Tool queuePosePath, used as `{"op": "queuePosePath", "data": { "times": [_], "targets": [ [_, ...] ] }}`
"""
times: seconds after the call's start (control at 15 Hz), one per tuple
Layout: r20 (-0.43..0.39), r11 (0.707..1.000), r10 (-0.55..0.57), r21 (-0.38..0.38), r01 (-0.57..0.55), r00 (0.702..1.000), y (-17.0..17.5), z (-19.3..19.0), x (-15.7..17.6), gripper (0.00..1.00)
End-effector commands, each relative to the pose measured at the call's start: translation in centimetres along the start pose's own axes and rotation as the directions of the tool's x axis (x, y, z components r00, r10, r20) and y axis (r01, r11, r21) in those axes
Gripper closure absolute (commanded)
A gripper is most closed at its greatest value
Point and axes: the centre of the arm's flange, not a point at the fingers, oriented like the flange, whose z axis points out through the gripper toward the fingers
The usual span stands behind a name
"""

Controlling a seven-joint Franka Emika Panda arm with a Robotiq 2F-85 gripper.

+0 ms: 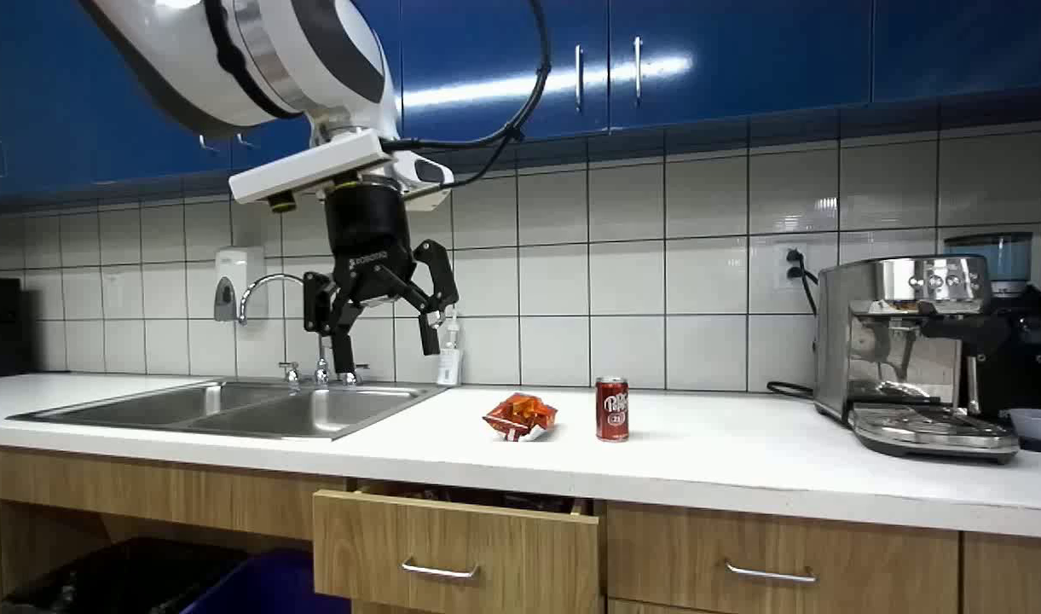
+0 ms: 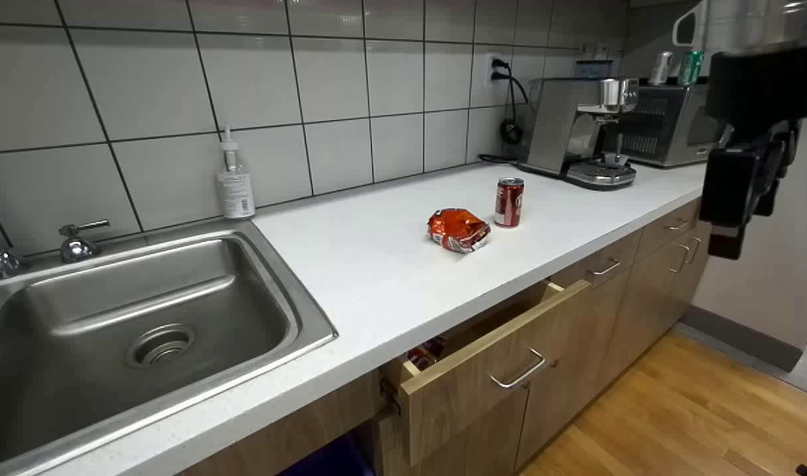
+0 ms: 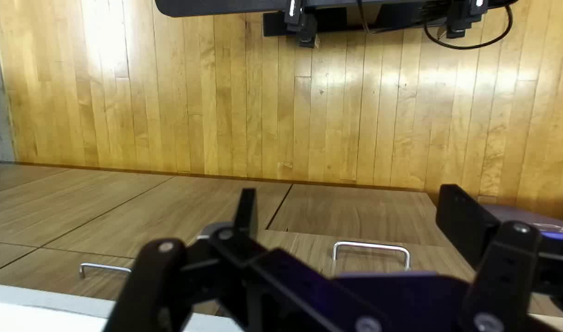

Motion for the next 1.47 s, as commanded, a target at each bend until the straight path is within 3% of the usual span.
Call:
{"op": "queuePosePath", "data": {
  "times": [0.0, 0.53, 1.4],
  "targets": [
    [0.0, 1.0, 0.0, 0.0, 0.0, 1.0, 0.0, 0.0, 0.0, 0.0],
    [-0.019, 1.0, 0.011, 0.016, -0.01, 1.0, -0.5, 1.3, 1.3, 0.0],
    [-0.161, 0.994, 0.08, 0.09, -0.066, 0.984, -1.6, 6.2, 7.6, 0.0]
  ]
}}
